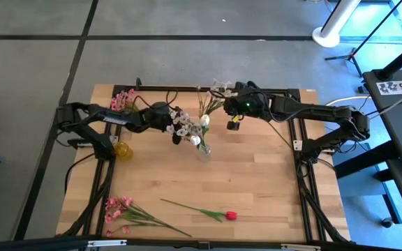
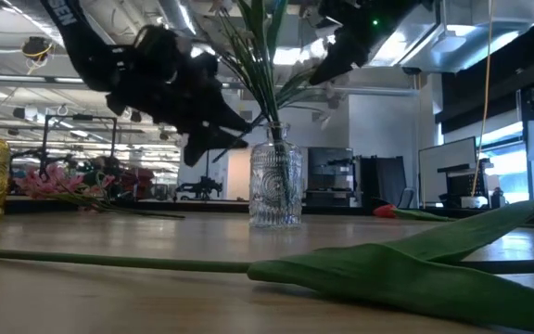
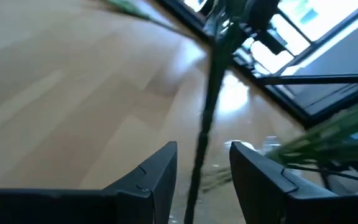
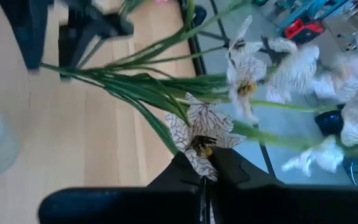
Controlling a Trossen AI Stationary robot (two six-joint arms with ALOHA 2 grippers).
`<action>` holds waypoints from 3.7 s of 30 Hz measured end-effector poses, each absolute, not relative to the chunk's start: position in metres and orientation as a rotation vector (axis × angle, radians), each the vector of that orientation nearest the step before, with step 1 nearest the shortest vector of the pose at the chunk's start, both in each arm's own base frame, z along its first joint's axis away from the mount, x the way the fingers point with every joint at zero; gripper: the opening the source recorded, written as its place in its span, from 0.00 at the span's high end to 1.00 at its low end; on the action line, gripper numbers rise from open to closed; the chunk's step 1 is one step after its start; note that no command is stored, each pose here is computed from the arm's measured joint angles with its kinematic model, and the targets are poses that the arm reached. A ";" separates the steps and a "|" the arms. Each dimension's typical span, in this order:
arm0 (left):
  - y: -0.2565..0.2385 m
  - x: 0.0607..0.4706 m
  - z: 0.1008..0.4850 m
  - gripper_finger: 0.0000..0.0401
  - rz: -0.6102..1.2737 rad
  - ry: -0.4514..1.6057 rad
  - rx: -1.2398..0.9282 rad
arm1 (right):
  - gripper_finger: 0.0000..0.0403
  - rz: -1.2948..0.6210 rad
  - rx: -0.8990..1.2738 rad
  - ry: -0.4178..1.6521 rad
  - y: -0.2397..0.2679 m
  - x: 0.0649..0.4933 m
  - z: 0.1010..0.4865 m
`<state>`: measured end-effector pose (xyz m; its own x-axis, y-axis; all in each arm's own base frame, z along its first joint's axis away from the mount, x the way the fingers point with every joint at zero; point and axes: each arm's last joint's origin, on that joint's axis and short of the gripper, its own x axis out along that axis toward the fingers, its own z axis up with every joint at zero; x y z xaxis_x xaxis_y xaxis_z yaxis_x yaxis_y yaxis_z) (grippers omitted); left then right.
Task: Sort flowers into vase by color
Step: Put the white flower into the transparent vase
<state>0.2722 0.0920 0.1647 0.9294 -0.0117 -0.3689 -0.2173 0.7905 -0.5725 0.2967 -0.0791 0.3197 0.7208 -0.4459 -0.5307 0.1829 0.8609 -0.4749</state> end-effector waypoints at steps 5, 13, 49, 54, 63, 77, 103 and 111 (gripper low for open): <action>0.090 0.279 0.157 0.64 0.147 0.393 -0.650 | 0.97 -0.373 -0.395 0.642 -0.080 0.298 0.323; 0.089 0.278 0.161 0.72 0.132 0.382 -0.676 | 0.97 -0.372 -0.384 0.661 -0.079 0.297 0.321; 0.104 0.229 0.341 1.00 0.334 -0.065 -0.189 | 0.43 -0.330 0.281 -0.083 -0.081 0.307 0.420; 0.101 0.239 0.369 1.00 0.329 -0.017 -0.079 | 0.47 -0.250 0.339 -0.275 -0.074 0.320 0.430; 0.084 0.264 0.380 1.00 0.256 0.053 0.001 | 0.52 -0.196 0.336 -0.296 -0.058 0.345 0.416; 0.069 0.272 0.375 0.98 0.240 0.086 0.000 | 0.69 -0.147 0.317 -0.315 -0.057 0.356 0.408; 0.042 0.159 0.436 0.65 0.373 0.180 -0.107 | 0.97 -0.169 0.127 -0.350 -0.049 0.281 0.423; 0.024 0.105 0.446 0.65 0.216 0.030 -0.327 | 0.97 -0.076 0.225 -0.224 -0.017 0.262 0.328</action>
